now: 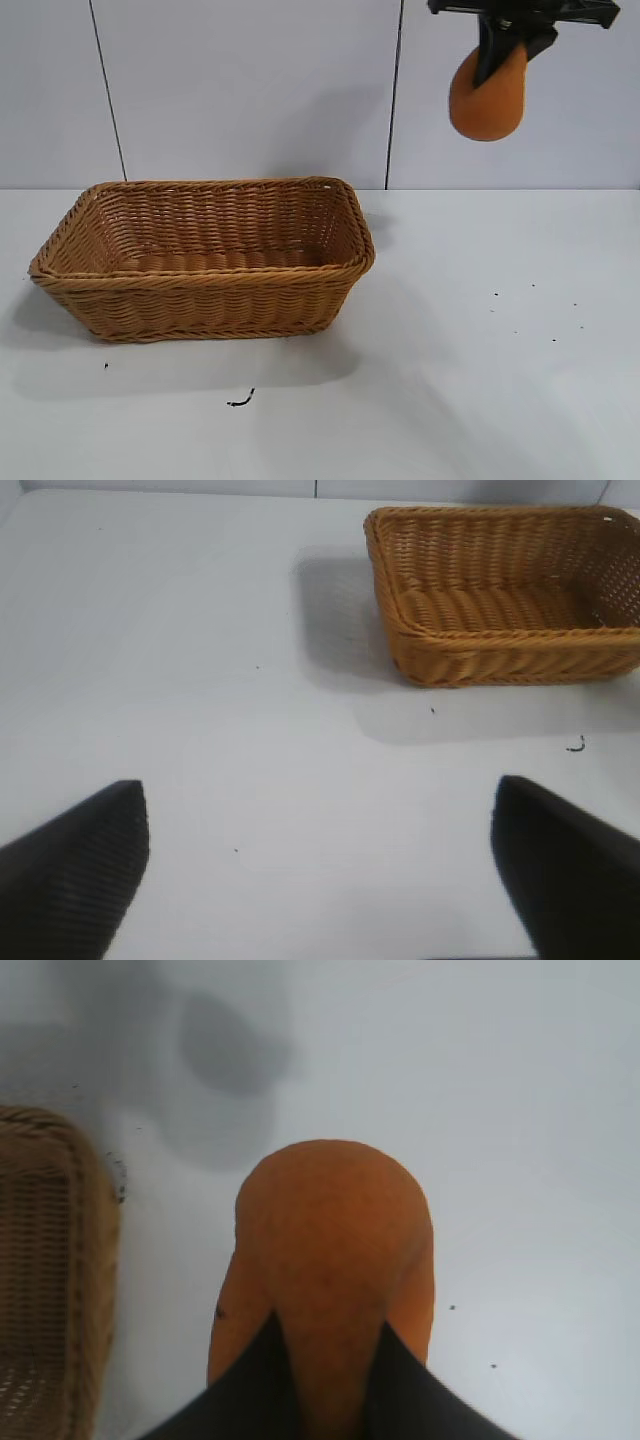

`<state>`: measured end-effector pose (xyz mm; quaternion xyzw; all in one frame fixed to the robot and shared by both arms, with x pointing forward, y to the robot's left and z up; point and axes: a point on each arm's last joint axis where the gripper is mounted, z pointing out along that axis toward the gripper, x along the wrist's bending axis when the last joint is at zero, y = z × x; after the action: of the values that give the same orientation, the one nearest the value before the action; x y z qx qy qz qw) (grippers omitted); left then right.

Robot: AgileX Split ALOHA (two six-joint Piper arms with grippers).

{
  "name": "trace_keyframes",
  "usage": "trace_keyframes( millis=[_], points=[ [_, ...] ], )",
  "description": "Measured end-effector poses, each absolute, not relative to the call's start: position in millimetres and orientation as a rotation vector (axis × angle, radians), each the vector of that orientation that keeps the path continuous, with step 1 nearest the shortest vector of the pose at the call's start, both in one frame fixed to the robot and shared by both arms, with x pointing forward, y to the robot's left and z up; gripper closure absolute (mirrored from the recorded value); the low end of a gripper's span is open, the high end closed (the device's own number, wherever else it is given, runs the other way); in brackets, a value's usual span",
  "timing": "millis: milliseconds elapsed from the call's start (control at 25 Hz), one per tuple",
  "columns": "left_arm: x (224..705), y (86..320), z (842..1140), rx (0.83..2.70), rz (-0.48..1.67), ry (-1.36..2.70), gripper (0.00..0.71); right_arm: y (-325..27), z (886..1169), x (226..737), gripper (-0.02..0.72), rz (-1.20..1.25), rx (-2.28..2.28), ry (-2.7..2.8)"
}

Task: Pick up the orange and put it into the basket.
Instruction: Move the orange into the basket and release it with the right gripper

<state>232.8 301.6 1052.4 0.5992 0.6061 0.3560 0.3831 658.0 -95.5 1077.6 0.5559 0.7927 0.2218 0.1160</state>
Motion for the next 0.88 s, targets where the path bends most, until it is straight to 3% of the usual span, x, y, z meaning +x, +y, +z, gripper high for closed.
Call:
trace_keyframes(
  millis=[120, 320, 480, 640, 680, 760, 880],
  points=[
    [232.8, 301.6, 1052.4, 1.528, 0.908, 1.546, 0.044, -52.4, 1067.7, 645.2, 0.662, 0.71, 1.538, 2.382],
    [232.8, 301.6, 1052.4, 1.528, 0.908, 1.546, 0.044, 0.6, 1020.9, 635.9, 0.662, 0.711, 1.447, 2.479],
    [232.8, 301.6, 1052.4, 1.528, 0.908, 1.546, 0.044, 18.4, 973.0, 642.5, 0.662, 0.684, 1.436, 2.509],
    [232.8, 301.6, 1052.4, 1.528, 0.908, 1.546, 0.044, 21.3, 942.3, 647.7, 0.658, 0.642, 1.481, 2.511],
    [232.8, 301.6, 1052.4, 1.528, 0.908, 1.546, 0.044, 21.5, 938.9, 647.9, 0.629, 0.634, 1.486, 2.513],
    [232.8, 301.6, 1052.4, 1.528, 0.908, 1.546, 0.044, 21.6, 937.6, 647.9, 0.5, 0.63, 1.49, 2.515],
    [232.8, 301.6, 1052.6, 1.527, 0.909, 1.544, 0.044, 20.8, 941.6, 646.8, 0.169, 0.625, 1.483, 2.52]
  ],
)
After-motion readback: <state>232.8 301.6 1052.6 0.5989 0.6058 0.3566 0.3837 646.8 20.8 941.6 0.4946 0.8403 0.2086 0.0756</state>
